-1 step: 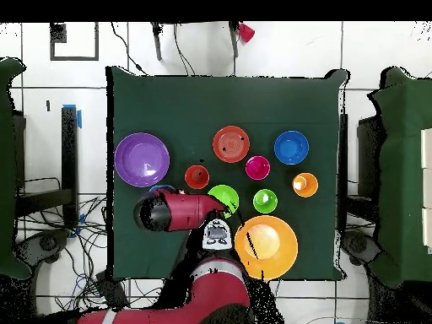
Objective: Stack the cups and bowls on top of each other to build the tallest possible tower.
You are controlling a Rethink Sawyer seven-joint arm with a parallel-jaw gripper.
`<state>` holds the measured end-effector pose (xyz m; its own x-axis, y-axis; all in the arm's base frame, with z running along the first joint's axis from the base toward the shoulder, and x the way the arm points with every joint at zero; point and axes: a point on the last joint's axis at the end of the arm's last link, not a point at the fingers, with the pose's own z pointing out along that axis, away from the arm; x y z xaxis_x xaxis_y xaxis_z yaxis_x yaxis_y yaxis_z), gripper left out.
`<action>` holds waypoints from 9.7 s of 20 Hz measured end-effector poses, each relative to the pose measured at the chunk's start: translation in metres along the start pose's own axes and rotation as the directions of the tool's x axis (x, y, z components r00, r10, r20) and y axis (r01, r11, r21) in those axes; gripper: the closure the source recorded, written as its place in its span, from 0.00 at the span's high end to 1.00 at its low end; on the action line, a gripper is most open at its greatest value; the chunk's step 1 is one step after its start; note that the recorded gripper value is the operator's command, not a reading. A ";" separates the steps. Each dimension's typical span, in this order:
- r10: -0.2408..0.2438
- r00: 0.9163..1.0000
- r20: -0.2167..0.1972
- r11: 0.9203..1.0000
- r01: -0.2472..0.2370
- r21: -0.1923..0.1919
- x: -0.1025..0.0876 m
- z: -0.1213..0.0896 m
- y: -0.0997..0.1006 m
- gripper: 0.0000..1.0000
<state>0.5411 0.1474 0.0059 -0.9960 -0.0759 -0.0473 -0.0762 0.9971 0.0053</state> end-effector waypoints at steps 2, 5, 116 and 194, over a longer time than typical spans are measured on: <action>0.017 0.999 -0.037 1.000 -0.017 -0.013 -0.008 -0.023 -0.007 0.00; 0.032 0.996 -0.080 0.999 -0.034 -0.021 -0.014 -0.044 -0.016 0.00; -0.030 0.993 0.114 0.985 0.048 -0.163 -0.319 0.067 -0.134 0.00; -0.023 0.996 0.089 0.998 0.028 -0.059 -0.238 0.071 -0.222 1.00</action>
<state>0.7985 -0.0554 -0.0550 -0.9858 -0.0977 -0.1364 -0.1070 0.9923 0.0627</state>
